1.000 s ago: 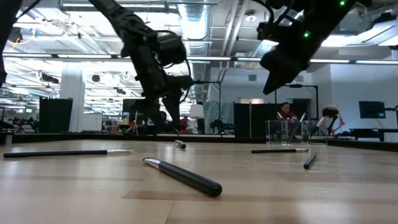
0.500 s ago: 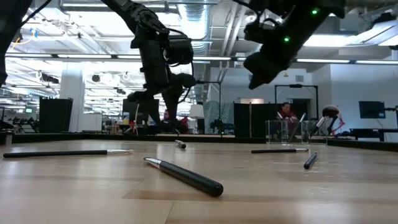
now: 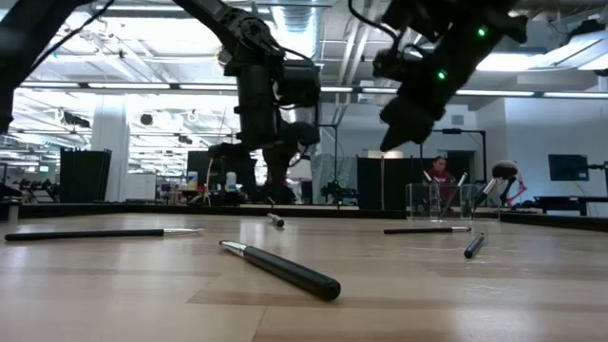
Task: Put items in baskets/containers
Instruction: Put the blush brush into the right section of the transparent organizer
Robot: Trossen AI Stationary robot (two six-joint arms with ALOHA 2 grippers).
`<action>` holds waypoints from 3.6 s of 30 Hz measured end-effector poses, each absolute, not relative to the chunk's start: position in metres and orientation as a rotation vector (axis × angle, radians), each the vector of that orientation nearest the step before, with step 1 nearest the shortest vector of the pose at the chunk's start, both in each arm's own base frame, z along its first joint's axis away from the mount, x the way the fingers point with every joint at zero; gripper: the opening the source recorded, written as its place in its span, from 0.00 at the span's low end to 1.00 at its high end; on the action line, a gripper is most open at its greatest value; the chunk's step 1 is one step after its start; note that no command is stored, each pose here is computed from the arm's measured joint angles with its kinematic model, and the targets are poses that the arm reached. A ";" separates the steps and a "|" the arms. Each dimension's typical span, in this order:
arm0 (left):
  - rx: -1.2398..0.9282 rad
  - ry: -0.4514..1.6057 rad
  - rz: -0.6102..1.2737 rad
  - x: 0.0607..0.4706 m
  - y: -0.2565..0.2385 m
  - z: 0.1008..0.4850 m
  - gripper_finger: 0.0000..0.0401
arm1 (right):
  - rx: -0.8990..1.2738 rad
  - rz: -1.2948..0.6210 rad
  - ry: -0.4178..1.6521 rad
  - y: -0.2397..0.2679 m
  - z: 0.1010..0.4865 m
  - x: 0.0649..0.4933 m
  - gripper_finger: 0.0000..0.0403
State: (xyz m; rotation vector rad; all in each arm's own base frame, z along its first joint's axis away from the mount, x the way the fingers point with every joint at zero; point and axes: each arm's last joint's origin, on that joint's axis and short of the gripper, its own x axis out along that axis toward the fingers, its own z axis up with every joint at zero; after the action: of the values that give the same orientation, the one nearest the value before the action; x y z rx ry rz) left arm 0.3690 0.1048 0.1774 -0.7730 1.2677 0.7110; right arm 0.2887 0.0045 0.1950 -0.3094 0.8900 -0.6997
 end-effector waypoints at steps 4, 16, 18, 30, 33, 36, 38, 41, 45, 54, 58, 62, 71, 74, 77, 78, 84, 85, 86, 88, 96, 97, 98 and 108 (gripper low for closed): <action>-0.781 1.330 0.746 0.373 0.105 0.168 0.57 | -0.311 -0.702 0.897 0.004 0.184 0.283 0.33; -0.814 1.212 0.828 0.376 0.124 0.167 0.57 | -0.337 -0.626 0.870 0.027 0.171 0.276 0.33; -0.810 1.197 0.822 0.377 0.126 0.167 0.57 | -0.338 -0.622 0.858 0.028 0.173 0.276 0.33; -0.786 1.205 0.842 0.367 0.127 0.148 0.57 | -0.336 -0.624 0.809 0.023 0.184 0.278 0.33; -0.789 1.178 0.835 0.369 0.128 0.147 0.57 | -0.335 -0.626 0.809 0.023 0.184 0.278 0.33; -0.790 1.153 0.827 0.371 0.129 0.147 0.57 | -0.335 -0.625 0.811 0.022 0.182 0.277 0.33; -0.792 1.151 0.819 0.371 0.129 0.147 0.57 | -0.340 -0.624 0.821 0.022 0.180 0.275 0.33; -0.822 1.159 0.792 0.371 0.130 0.146 0.57 | -0.340 -0.624 0.824 0.022 0.178 0.274 0.33; -0.846 1.163 0.764 0.372 0.129 0.146 0.57 | -0.335 -0.626 0.822 0.022 0.178 0.274 0.33; -0.923 1.167 0.710 0.373 0.127 0.146 0.57 | -0.333 -0.626 0.822 0.022 0.178 0.274 0.33; -0.930 1.144 0.711 0.375 0.127 0.147 0.57 | -0.331 -0.625 0.822 0.022 0.178 0.274 0.33; -0.917 1.121 0.734 0.377 0.127 0.147 0.57 | -0.329 -0.625 0.822 0.022 0.178 0.274 0.33; -0.861 1.104 0.806 0.375 0.129 0.147 0.57 | -0.311 -0.607 0.823 0.023 0.177 0.274 0.33; -0.858 1.099 0.805 0.376 0.128 0.147 0.57 | -0.310 -0.606 0.823 0.023 0.177 0.274 0.33; -0.853 1.083 0.792 0.379 0.125 0.148 0.57 | -0.310 -0.605 0.823 0.023 0.177 0.274 0.33; -0.851 1.079 0.787 0.380 0.124 0.148 0.57 | -0.310 -0.605 0.823 0.023 0.177 0.274 0.33; -0.841 1.081 0.773 0.383 0.114 0.148 0.57 | -0.310 -0.604 0.824 0.023 0.177 0.274 0.33; -0.841 1.079 0.778 0.383 0.113 0.148 0.57 | -0.310 -0.604 0.824 0.023 0.177 0.274 0.33; -0.844 1.077 0.781 0.384 0.112 0.148 0.57 | -0.310 -0.604 0.824 0.023 0.177 0.274 0.33; -0.852 1.074 0.787 0.384 0.112 0.148 0.57 | -0.310 -0.604 0.824 0.023 0.177 0.274 0.33; -0.840 1.091 0.813 0.388 0.110 0.135 0.57 | -0.309 -0.604 0.823 0.023 0.177 0.274 0.33; -0.835 1.108 0.813 0.388 0.110 0.130 0.57 | -0.310 -0.604 0.823 0.023 0.177 0.274 0.33; -0.828 1.125 0.806 0.388 0.110 0.126 0.57 | -0.310 -0.604 0.823 0.023 0.177 0.274 0.33; -0.743 1.197 0.781 0.380 0.107 0.135 0.48 | -0.310 -0.603 0.823 0.023 0.177 0.274 0.33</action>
State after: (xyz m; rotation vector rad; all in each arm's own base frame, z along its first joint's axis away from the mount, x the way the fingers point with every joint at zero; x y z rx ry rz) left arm 0.3798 0.1070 0.1348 -0.7430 1.1974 0.7807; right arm 0.2742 0.0228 0.1774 -0.3096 0.8233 -0.6034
